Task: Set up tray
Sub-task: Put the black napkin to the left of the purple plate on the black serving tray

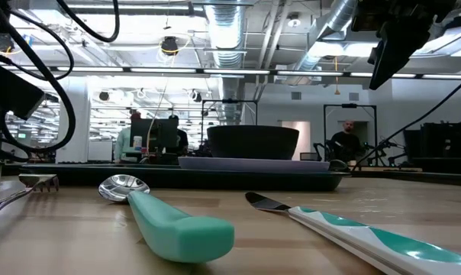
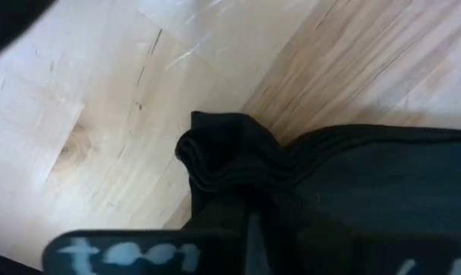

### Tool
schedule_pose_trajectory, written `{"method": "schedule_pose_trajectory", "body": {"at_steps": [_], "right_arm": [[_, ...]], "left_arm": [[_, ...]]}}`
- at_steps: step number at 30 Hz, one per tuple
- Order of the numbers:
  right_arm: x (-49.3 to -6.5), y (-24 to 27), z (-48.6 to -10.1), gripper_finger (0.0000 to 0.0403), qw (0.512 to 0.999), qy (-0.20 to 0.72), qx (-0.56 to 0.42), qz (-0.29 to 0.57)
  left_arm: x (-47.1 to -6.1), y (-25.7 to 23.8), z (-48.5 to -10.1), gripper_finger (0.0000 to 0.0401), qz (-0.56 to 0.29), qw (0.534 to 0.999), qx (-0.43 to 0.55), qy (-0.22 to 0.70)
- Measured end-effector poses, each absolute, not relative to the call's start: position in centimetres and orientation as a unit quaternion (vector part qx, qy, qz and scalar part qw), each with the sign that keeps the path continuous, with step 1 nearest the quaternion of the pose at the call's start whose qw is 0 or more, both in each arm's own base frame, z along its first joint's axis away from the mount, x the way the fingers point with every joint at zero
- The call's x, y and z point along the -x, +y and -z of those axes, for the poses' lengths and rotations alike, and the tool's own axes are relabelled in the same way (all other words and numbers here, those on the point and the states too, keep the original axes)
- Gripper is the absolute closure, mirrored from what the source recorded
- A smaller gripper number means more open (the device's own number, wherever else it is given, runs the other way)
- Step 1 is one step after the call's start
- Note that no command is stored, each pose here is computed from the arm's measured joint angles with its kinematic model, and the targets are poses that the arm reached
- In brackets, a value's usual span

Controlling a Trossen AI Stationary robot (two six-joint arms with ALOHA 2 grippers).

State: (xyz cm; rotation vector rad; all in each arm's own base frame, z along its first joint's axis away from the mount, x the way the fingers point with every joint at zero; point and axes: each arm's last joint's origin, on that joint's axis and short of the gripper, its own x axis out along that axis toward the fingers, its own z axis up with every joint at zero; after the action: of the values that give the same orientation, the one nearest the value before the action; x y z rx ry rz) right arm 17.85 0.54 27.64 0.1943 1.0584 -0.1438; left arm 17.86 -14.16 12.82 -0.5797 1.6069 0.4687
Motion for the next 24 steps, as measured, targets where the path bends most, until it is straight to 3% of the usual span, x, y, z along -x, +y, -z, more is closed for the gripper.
{"method": "schedule_pose_trajectory", "body": {"at_steps": [15, 24], "right_arm": [[-17.9, 0.5, -27.6, 0.0265, 0.856, 0.503, -0.092, 0.069], [-17.9, 0.5, -27.7, 0.0265, 0.858, 0.501, -0.091, 0.072]], "left_arm": [[-18.3, -13.5, -17.9, 0.0400, -0.304, 0.635, 0.095, 0.704], [-20.9, -10.8, -20.4, 0.0401, -0.306, 0.671, 0.004, 0.675]]}}
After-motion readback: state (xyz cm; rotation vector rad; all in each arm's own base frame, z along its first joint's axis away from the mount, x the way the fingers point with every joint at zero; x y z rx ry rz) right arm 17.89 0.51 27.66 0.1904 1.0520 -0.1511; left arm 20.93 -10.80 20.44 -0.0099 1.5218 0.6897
